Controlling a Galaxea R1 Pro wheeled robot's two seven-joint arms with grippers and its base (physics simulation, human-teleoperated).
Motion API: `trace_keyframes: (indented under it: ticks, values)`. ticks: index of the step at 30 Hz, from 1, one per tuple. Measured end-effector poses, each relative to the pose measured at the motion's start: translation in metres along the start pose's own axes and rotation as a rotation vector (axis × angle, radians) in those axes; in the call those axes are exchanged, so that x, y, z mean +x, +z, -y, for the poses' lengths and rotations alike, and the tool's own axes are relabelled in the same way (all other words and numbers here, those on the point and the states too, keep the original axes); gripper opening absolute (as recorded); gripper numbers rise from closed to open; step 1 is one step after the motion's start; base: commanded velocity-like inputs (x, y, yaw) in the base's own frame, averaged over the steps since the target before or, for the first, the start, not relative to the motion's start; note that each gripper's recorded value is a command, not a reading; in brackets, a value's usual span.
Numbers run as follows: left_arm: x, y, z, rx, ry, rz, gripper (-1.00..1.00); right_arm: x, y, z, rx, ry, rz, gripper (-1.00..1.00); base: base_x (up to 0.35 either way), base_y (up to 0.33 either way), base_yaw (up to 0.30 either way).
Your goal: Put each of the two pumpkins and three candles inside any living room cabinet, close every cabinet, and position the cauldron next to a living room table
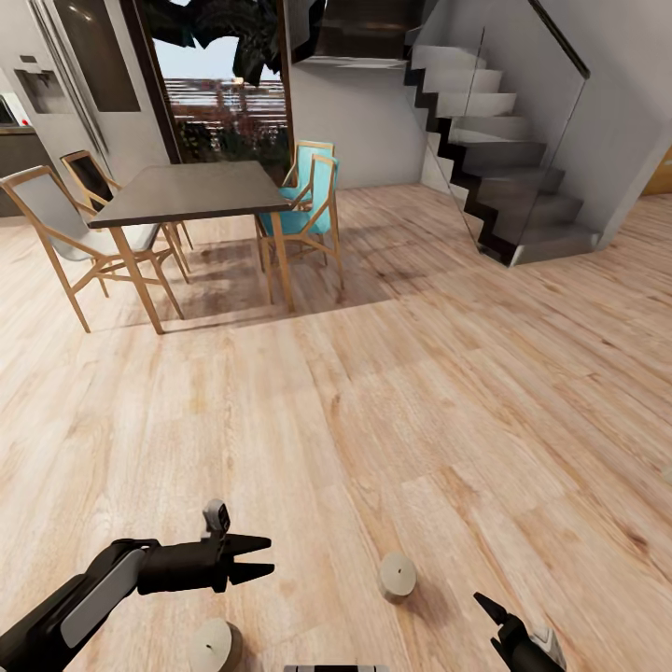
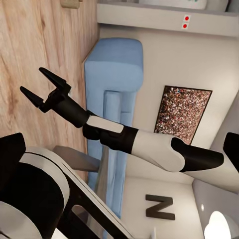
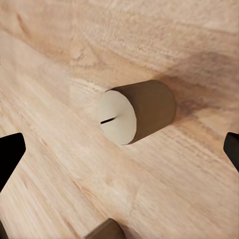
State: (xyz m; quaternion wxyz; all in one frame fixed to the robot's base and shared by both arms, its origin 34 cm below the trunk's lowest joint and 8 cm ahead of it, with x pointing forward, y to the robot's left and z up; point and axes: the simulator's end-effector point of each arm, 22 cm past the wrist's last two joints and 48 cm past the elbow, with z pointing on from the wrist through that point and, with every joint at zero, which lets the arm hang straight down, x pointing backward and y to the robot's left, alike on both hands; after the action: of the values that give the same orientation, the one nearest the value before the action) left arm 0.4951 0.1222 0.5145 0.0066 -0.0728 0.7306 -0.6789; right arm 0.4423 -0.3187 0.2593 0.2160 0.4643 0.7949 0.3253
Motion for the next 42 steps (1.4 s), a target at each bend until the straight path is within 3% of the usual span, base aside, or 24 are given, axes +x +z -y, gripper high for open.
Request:
trace_keyframes:
  ticks: [5,13,20,25,30,34,37,40,42]
  values:
    - [-0.006,-0.007,0.000,-0.007,0.007,0.019,1.00,0.000,0.000,0.000,0.000,-0.001,-0.001,1.00,0.000,0.000,0.000]
    - [-0.007,-0.011,-0.020,-0.018,0.007,0.033,1.00,0.002,0.009,0.013,-0.009,-0.003,0.000,1.00,0.000,0.000,0.000]
    - [-0.014,-0.031,-0.069,-0.093,-0.049,0.093,1.00,-0.001,0.020,0.017,-0.042,-0.043,0.023,1.00,0.000,0.000,0.000]
    - [-0.025,-0.053,-0.116,-0.255,-0.038,0.148,1.00,0.012,0.027,0.013,-0.101,-0.094,-0.016,1.00,0.000,0.000,0.000]
    - [-0.050,-0.086,-0.169,-0.488,0.007,0.251,1.00,0.047,0.026,0.004,-0.203,-0.200,-0.155,1.00,0.000,0.000,0.000]
    - [-0.066,-0.107,-0.200,-0.630,0.058,0.326,1.00,0.066,0.022,-0.005,-0.293,-0.241,-0.237,1.00,0.000,0.000,0.000]
    - [-0.072,-0.117,-0.214,-0.688,0.074,0.359,1.00,0.081,0.028,-0.032,-0.379,-0.264,-0.294,1.00,0.000,0.000,0.000]
    - [-0.078,-0.125,-0.225,-0.735,0.091,0.389,1.00,0.089,0.038,-0.098,-0.535,-0.284,-0.358,1.00,0.000,0.000,0.000]
    - [-0.077,-0.132,-0.237,-0.766,0.086,0.403,1.00,0.086,0.040,-0.126,-0.581,-0.310,-0.382,1.00,0.000,0.000,0.000]
